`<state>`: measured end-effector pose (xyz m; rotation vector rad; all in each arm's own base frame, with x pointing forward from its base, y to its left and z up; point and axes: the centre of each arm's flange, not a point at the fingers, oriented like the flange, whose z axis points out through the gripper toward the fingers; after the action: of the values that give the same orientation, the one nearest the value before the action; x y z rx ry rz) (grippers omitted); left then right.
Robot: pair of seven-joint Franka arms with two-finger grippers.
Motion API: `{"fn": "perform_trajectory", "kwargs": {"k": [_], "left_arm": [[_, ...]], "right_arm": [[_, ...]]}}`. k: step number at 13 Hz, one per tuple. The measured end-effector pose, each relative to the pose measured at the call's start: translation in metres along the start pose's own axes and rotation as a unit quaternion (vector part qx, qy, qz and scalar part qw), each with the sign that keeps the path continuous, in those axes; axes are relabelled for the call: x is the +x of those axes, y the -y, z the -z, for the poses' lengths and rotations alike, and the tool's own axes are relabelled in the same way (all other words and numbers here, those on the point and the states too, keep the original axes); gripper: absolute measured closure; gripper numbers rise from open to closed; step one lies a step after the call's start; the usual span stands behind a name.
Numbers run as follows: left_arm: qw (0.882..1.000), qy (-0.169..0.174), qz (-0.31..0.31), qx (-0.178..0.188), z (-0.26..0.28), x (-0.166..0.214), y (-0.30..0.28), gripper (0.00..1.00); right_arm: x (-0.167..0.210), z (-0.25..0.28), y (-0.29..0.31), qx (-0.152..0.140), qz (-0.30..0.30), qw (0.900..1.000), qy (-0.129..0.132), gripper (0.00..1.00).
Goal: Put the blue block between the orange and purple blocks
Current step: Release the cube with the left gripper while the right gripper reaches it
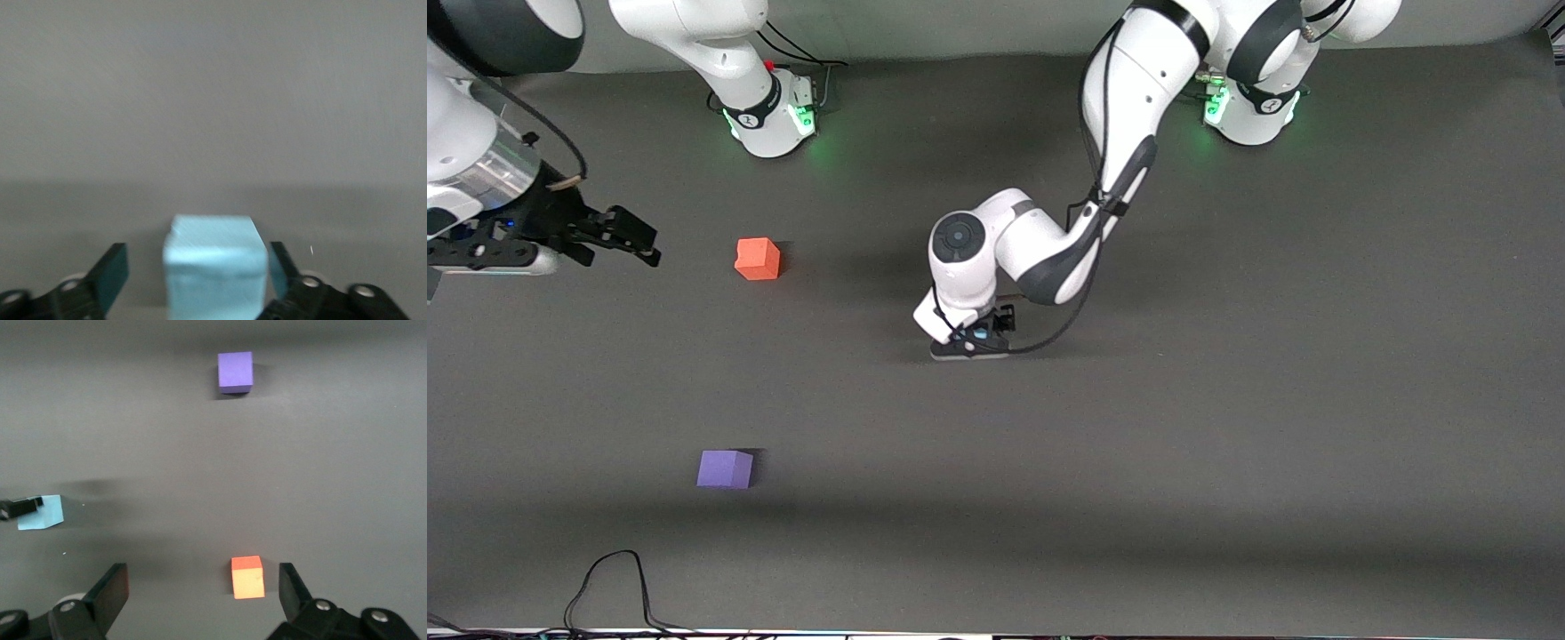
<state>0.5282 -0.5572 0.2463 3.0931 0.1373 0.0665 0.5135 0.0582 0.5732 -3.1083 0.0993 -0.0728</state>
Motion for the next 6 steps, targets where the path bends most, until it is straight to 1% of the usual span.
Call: {"fn": "perform_trajectory", "kwargs": {"k": [1,3,4,6], "left_arm": [[1.000,0.004,0.014,-0.004,0.025,0.025,0.018,0.00],[0.999,0.023,0.035,-0.024,0.087,0.076,0.068,0.00],[0.998,0.033,0.040,-0.032,0.117,0.100,0.100,0.00],[0.997,0.057,0.038,-0.034,0.163,0.141,0.181,0.00]], "right_arm": [[-0.002,-0.001,0.015,-0.001,0.011,1.000,0.000,0.00],[-0.003,-0.012,0.055,-0.002,0.016,1.000,-0.001,0.00],[-0.002,-0.023,0.082,0.000,0.015,1.000,-0.003,0.00],[-0.005,-0.052,0.151,0.013,0.021,1.000,-0.008,0.00]]}}
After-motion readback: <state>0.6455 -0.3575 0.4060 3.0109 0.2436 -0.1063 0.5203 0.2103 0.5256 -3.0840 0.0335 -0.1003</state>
